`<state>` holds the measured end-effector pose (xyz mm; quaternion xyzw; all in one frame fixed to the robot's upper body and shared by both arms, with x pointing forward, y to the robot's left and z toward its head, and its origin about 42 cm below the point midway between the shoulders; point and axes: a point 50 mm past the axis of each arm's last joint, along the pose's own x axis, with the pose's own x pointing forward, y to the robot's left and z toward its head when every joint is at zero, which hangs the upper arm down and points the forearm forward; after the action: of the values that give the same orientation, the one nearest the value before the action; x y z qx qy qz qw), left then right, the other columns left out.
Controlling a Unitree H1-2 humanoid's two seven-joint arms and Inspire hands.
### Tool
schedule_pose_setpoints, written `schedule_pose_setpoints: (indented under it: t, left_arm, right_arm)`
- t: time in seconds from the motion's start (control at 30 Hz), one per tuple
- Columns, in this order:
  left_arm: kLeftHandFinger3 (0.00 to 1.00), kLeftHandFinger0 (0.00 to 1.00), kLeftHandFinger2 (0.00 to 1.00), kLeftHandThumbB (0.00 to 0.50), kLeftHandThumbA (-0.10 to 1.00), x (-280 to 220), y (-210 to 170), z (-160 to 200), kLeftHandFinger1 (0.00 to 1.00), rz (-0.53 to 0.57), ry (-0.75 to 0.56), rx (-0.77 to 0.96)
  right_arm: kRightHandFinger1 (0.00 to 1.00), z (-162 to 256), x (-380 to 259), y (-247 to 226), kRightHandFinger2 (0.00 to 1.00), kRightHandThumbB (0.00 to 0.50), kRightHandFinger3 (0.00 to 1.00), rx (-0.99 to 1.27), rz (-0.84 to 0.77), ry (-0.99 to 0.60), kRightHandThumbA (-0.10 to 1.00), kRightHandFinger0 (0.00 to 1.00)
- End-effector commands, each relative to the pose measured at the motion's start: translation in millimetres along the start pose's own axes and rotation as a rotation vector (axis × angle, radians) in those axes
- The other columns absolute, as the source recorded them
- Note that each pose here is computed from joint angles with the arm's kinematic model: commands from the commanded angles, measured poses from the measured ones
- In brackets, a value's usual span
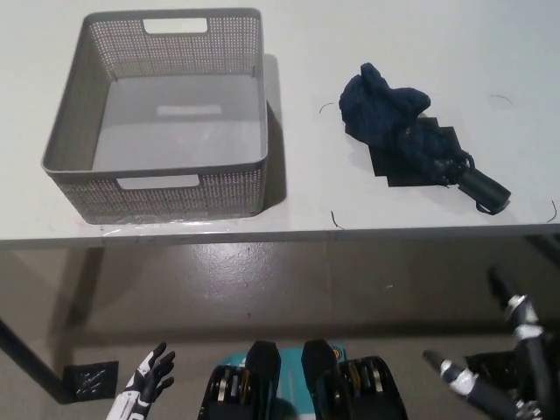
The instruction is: Use the right hand to pick up a umbrella on the right side and place it into a container on the lft side
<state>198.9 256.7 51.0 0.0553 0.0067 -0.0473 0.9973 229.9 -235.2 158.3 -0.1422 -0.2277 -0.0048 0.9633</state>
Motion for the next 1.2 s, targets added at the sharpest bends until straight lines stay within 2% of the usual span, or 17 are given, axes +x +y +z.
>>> schedule_pose_setpoints:
  t: [0.0,0.03,0.07,0.17,0.3,0.4,0.47,0.57,0.73,1.0,1.17]
  left_arm:
    - [1.00,1.00,1.00,0.014,0.95,3,9,17,1.00,-0.021,-0.117,0.024]
    - [1.00,1.00,1.00,0.010,0.95,3,9,16,1.00,-0.018,-0.119,0.025]
    - [1.00,1.00,1.00,0.010,0.95,3,9,15,1.00,-0.016,-0.118,0.025]
    - [1.00,1.00,1.00,0.017,0.94,3,7,15,1.00,-0.019,-0.112,0.024]
    - [1.00,1.00,1.00,0.007,0.95,2,8,16,1.00,-0.024,-0.112,0.030]
    - [1.00,1.00,1.00,0.019,0.96,3,7,16,1.00,-0.027,-0.115,0.026]
    - [1.00,1.00,1.00,0.019,0.96,4,7,17,1.00,-0.026,-0.116,0.020]
    - [1.00,1.00,1.00,0.013,0.96,2,8,18,1.00,-0.030,-0.116,0.027]
    - [1.00,1.00,1.00,0.007,0.96,0,7,16,1.00,-0.029,-0.120,0.022]
    - [1.00,1.00,1.00,0.013,0.97,0,7,17,1.00,-0.045,-0.116,0.021]
    - [1.00,1.00,1.00,0.009,0.97,-1,4,16,1.00,-0.041,-0.118,0.025]
  right_arm:
    - [1.00,66,57,-33,1.00,0.321,1.00,-0.252,-0.104,-0.210,0.90,1.00]
    - [1.00,76,77,-40,1.00,0.346,1.00,-0.283,-0.093,-0.191,0.85,1.00]
    - [1.00,81,87,-43,1.00,0.349,1.00,-0.301,-0.092,-0.179,0.84,1.00]
    - [1.00,85,134,-52,1.00,0.399,1.00,-0.425,-0.062,-0.120,0.93,1.00]
    - [1.00,83,199,-54,1.00,0.404,1.00,-0.493,-0.033,-0.052,0.86,1.00]
    - [1.00,72,242,-54,1.00,0.385,1.00,-0.479,-0.025,-0.006,0.78,1.00]
    - [1.00,68,263,-52,1.00,0.387,1.00,-0.482,-0.018,0.027,0.78,1.00]
    - [1.00,59,297,-46,1.00,0.433,1.00,-0.519,0.012,0.085,0.84,1.00]
    - [1.00,49,335,-40,1.00,0.427,1.00,-0.472,0.051,0.171,0.75,1.00]
    - [1.00,35,385,-28,1.00,0.455,1.00,-0.523,0.119,0.313,0.79,1.00]
    - [1.00,13,400,-8,1.00,0.498,1.00,-0.578,0.214,0.459,0.85,1.00]
